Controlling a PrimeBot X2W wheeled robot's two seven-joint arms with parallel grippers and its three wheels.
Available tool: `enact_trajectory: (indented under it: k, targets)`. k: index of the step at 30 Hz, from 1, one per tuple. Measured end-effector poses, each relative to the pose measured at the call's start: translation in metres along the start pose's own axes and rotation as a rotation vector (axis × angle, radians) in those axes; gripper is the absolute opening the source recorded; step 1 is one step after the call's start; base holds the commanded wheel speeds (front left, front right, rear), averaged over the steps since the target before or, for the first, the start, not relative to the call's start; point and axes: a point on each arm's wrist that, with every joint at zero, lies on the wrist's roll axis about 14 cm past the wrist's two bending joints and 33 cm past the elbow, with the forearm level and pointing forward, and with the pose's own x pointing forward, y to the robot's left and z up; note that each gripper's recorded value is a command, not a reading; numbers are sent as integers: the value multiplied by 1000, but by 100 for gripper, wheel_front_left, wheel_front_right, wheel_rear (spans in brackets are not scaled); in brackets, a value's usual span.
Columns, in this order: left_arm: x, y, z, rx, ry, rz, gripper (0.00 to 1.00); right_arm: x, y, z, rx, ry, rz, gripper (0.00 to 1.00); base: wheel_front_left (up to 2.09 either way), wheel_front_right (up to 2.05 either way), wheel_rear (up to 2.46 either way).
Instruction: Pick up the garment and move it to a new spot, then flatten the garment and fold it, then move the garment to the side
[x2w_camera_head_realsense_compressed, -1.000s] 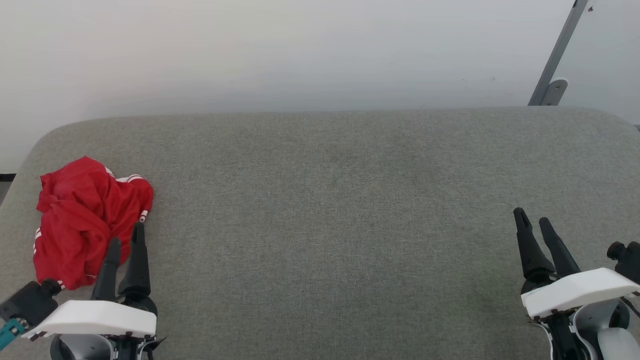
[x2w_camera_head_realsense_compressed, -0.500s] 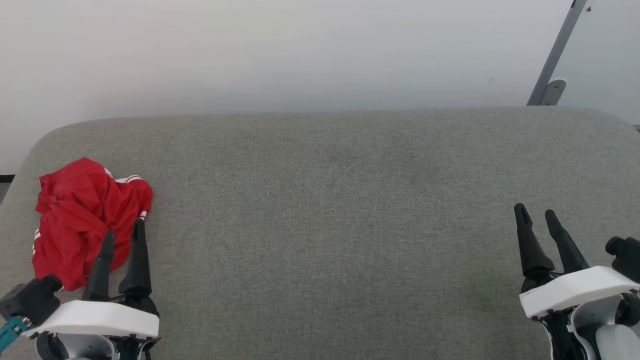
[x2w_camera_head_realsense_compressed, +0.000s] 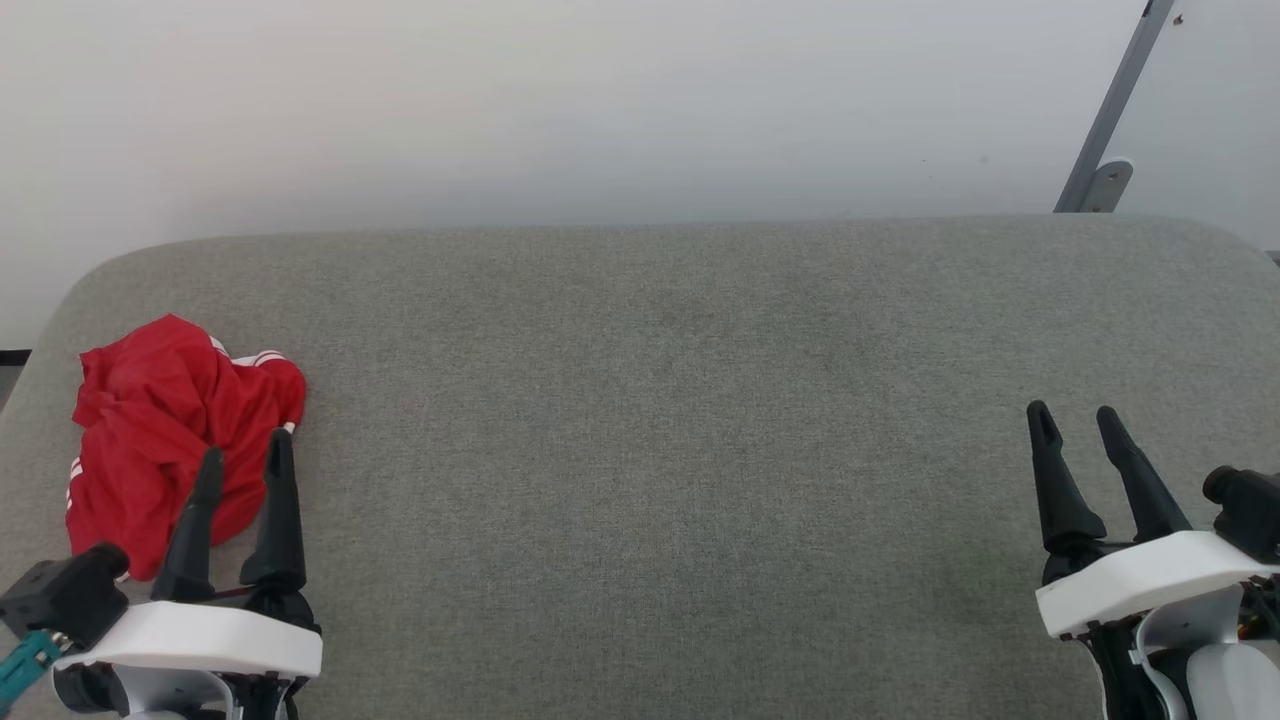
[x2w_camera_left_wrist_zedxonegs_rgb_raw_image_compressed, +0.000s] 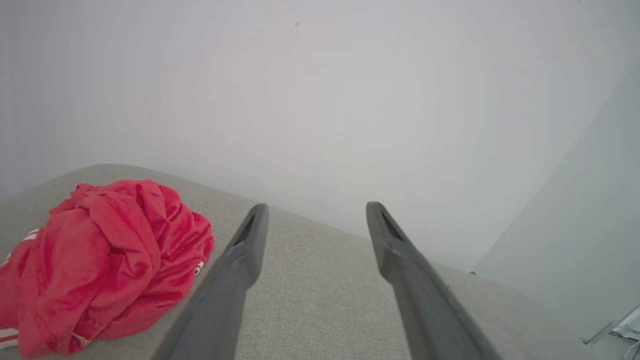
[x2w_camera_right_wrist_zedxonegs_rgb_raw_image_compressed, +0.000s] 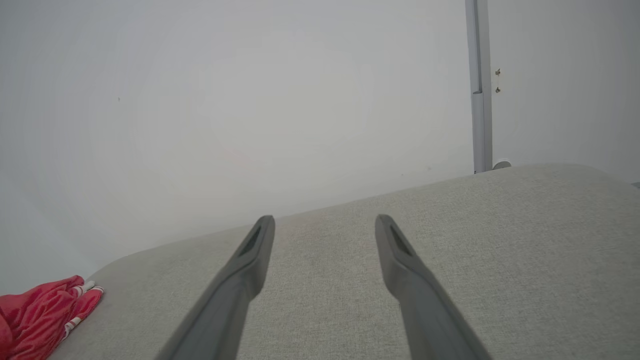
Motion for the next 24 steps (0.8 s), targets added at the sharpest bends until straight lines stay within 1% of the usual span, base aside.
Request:
enact_trajectory:
  k: [24]
  targets:
    - [-3, -12, -3, 166, 1, -86, 100, 1, 3, 8, -198, -32, 29, 100, 0, 0, 0]
